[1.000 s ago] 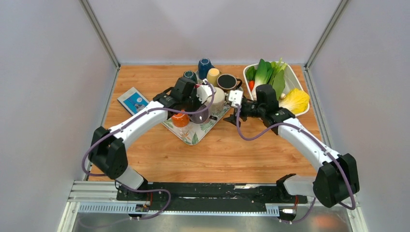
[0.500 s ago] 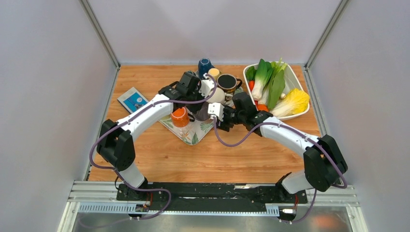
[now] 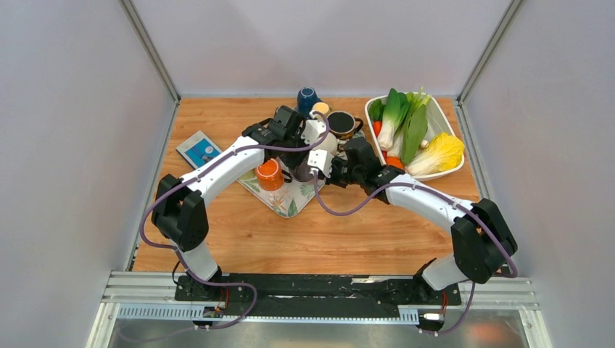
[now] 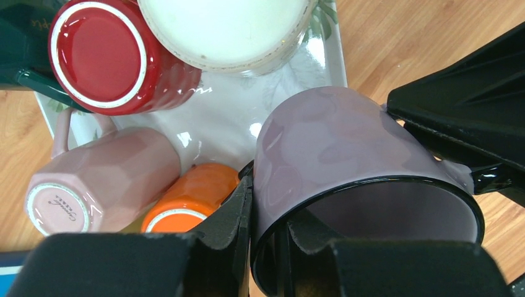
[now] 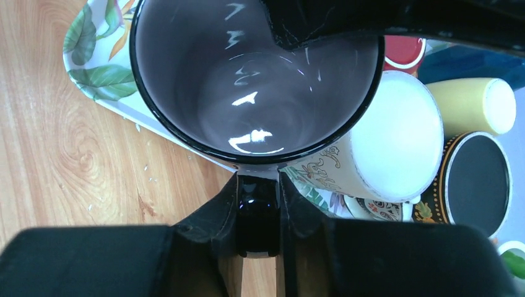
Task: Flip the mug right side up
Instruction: Place the cup at the center of the board.
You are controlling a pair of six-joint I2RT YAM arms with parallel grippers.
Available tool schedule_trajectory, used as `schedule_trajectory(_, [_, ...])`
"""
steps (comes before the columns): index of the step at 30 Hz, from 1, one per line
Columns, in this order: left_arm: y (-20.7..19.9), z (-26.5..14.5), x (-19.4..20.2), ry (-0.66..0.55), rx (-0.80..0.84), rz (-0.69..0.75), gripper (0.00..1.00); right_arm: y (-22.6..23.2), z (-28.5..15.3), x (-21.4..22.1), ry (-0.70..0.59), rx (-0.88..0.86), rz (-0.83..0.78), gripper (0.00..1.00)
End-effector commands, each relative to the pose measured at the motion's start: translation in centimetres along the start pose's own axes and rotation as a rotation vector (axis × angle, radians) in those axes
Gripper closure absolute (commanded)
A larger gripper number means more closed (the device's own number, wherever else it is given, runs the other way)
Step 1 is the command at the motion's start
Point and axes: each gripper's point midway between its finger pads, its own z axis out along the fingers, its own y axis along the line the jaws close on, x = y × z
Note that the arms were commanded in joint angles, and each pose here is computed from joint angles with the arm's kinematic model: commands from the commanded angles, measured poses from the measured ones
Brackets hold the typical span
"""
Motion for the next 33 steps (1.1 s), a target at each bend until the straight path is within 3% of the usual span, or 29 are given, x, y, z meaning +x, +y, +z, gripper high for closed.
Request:
schedule_trajectory(1, [0.8,-2.4,-4.4,-0.146,-0.029,-0.006,0.77,-0.7,-0.2,-1.4,-0.039,0.063,0.003,1.0])
schedule_trajectory(2, [1.0,-2.4,-4.1,-0.139,-0.045,-0.007,0.58,-0.8,-0.7,-1.2,-0.036,0.081,0.025,1.0])
schedule_trajectory(4, [1.6,-2.5,-3.8,-0.131,-0.079,0.002,0.46,-1.0,-2.1,-0.8,-0.033,0.133,0.104,1.0])
schedule_trajectory(8, [1.9,-3.6,-4.2,-0.174,-0.108,0.005,0.37,-0.1,-5.0,0.8,-0.038,0.185,0.265,1.0])
schedule_trajectory(14, [2.0,-5.0,-5.3,-0.231,-0.117,0.004,0.35,2.6,-8.7,2.9,-0.073,0.21,0.281,1.0])
schedule_trajectory(23, [1.6,-5.3,-6.1,-0.253,-0.091,0.0,0.35,3.6,-9.9,7.5,0.022,0.258,0.379,1.0])
schedule_trajectory(28, [-3.3,-5.8,-6.3,-0.302,0.178,0.099,0.35,4.9,-9.0,7.9,0.014,0.168,0.37,1.0])
schedule_trajectory(33, [-4.6,-5.8,-5.7,-0.295,0.254,0.138,0.36,5.0,-8.2,8.1,0.016,0.116,0.357,1.0])
